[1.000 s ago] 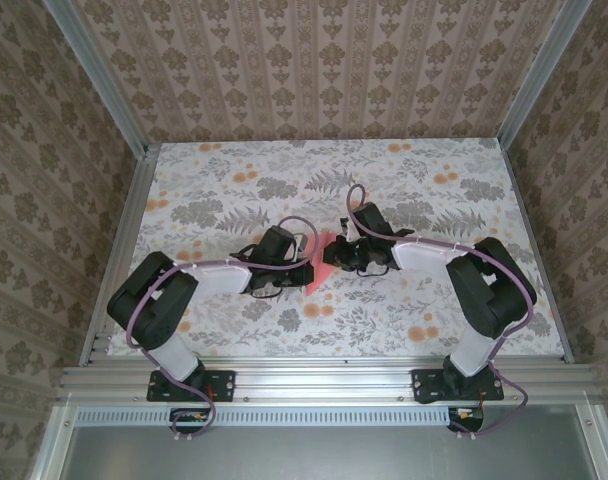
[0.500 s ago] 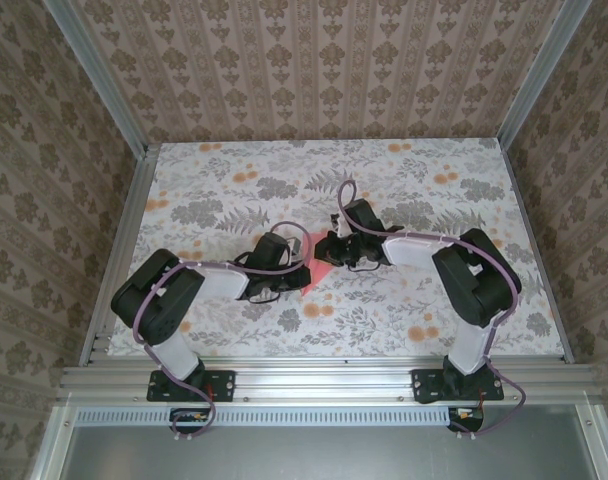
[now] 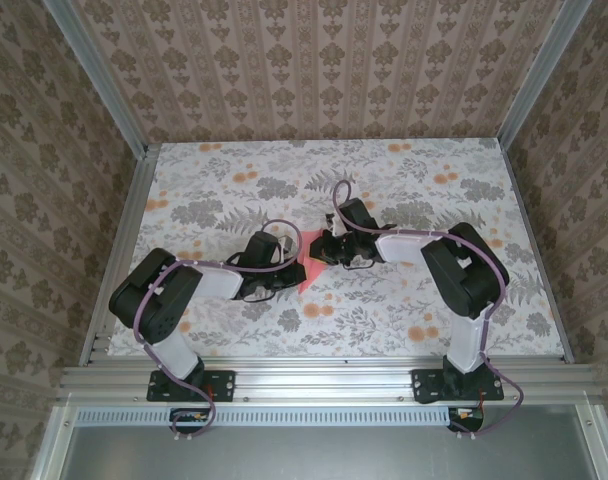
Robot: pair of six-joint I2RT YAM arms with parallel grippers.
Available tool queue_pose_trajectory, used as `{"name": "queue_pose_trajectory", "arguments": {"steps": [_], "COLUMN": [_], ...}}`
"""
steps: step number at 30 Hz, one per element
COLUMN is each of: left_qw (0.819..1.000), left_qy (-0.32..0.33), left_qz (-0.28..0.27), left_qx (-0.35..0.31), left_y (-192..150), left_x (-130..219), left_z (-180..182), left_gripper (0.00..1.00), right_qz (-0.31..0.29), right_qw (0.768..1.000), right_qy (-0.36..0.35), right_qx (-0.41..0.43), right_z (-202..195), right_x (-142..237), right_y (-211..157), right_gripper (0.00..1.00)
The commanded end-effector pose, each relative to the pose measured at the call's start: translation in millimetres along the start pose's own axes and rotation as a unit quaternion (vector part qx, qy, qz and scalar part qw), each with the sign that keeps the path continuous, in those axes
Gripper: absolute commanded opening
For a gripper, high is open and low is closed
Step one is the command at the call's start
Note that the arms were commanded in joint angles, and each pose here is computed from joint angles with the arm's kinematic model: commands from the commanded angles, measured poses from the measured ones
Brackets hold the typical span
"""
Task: Fold a paper plane with a square sheet of paper (pick it up from the middle)
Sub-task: Fourth fold the wing at the center of the table.
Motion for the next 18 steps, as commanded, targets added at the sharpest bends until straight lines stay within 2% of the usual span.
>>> {"name": "queue_pose_trajectory", "arguments": {"steps": [1,6,12,18], "left_qw": [1.000,1.000,1.000,0.998], "left_qy": [-0.014,-0.005,0.028,0.060], "left_qz": [0.013,0.015,0.006,0.007], "left_qx": [0.016,0.017,0.000,-0.035], "left_y": [-1,-1,-2,-7], "left_x": [-2,-1,6,12], "left_z": [2,3,3,-2], "left_gripper": [0.00,0.01,0.22,0.34], "right_qz": [0.004,0.009,0.011,0.006], "right_qw": [1.000,1.000,1.000,1.000], "right_qy": [0.020,0.004,-0.012,-0.009], "right_qx": [0.001,0.001,-0.006,-0.005], "right_z": [8,3,-5,-4], "right_x": [-10,-15,-20,-20], "right_y": [7,9,6,8], "right_gripper": [0.13,0.12,0.11,0.11]}}
Point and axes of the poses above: each hand's point on the last joint's axis, 136 mm out from that joint toward the fingers, its own x axis back along the fingers, its own z axis along the line the jaws close on, y = z × x, the point moved 9 cm from there along x, back along the fingers, and after that the axes turned 9 degrees about x, right-handed, at the moved point
